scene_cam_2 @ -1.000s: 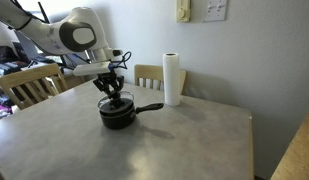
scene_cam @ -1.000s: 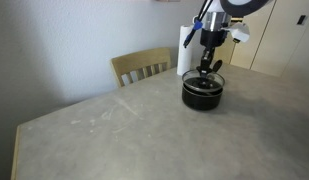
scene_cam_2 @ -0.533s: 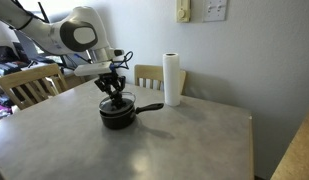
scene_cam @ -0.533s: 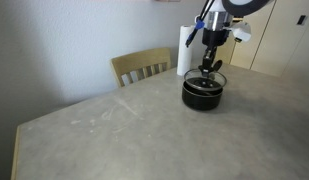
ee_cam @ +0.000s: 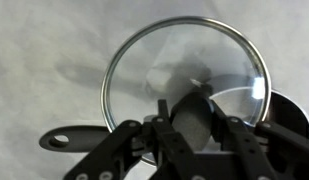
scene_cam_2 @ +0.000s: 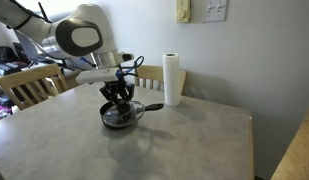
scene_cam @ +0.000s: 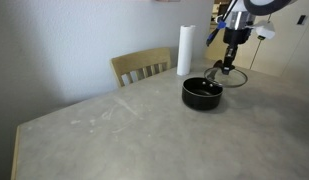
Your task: Put the lid on the black pot, remove the lid from the black pot, put the lid back on the black pot
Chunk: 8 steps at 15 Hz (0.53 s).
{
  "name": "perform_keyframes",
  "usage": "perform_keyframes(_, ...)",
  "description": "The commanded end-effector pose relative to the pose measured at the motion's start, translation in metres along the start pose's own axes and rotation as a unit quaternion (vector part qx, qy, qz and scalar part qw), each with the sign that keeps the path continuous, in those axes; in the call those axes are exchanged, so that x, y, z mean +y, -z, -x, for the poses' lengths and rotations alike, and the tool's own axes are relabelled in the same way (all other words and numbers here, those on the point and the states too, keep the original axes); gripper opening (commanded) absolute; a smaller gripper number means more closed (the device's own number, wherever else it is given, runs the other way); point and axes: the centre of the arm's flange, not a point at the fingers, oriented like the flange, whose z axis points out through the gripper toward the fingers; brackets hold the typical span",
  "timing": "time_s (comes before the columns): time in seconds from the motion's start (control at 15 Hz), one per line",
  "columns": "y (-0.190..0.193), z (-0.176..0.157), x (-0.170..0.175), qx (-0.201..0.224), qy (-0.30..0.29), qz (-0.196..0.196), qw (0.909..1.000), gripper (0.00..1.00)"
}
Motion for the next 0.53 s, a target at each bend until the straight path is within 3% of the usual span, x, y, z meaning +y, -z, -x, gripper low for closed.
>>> perform_keyframes(0.0,-0.001,0.051,0.038,0.012,-0.001,0.004,0.9999,0.16)
perform_keyframes(0.47,-0.038,0.113,0.115,0.032,0.018,0.003,0.9993,0.16)
